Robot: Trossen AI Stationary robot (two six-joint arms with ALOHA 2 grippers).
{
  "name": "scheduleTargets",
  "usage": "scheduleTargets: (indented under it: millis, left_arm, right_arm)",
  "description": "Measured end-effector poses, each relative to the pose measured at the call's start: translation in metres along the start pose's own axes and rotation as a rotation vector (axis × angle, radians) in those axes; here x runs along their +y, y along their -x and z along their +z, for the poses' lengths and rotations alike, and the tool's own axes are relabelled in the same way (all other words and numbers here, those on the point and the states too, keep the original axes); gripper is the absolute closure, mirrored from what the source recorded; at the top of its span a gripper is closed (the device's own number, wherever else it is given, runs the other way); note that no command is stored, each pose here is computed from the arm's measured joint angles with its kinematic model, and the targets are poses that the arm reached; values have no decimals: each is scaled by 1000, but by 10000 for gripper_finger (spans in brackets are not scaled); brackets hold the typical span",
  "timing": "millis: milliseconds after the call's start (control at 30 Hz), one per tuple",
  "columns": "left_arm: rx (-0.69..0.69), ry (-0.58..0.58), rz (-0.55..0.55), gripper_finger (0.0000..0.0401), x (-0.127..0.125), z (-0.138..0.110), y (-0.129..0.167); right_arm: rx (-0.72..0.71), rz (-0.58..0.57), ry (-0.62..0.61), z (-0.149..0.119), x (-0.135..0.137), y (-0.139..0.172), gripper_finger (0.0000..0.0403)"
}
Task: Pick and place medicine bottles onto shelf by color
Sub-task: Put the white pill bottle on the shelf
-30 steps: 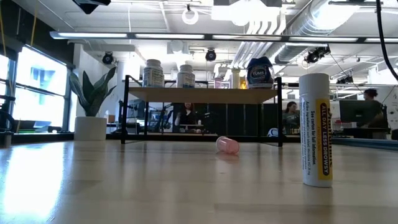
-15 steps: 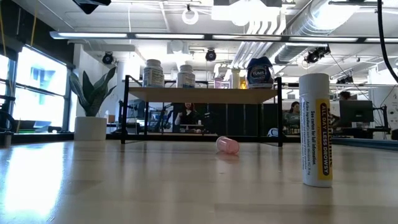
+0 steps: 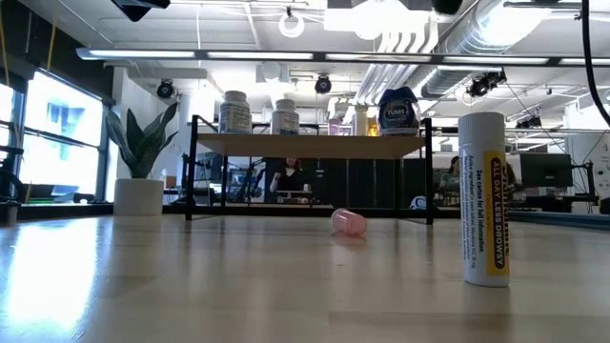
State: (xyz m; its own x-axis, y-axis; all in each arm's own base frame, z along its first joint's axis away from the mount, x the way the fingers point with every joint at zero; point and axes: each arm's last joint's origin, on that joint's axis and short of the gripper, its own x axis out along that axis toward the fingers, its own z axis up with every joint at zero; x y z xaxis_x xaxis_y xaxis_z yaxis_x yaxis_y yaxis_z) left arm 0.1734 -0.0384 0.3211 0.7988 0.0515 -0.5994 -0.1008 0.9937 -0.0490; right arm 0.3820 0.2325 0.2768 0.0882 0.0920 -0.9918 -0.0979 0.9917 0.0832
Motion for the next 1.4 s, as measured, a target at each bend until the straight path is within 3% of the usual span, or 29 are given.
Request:
scheduleTargets:
  millis: [300, 600, 767, 1033, 1133, 1400]
  left_arm:
    - [0, 0, 0, 192, 0, 0, 0]
    - [0, 1, 0, 192, 0, 0, 0]
    - [0, 0, 0, 192, 0, 0, 0]
    - [0, 2, 0, 192, 0, 0, 0]
    - [0, 4, 0, 192, 0, 0, 0]
    - [0, 18, 0, 192, 0, 0, 0]
  right_arm:
    - [71, -37, 67, 8, 2, -37, 167]
    - [93, -105, 54, 9, -2, -53, 167]
    - [157, -88, 45, 5, -5, -72, 167]
    - [132, -82, 65, 7, -4, -75, 168]
    - [131, -85, 67, 7, -4, -74, 186]
    - [131, -86, 58, 7, -4, -74, 278]
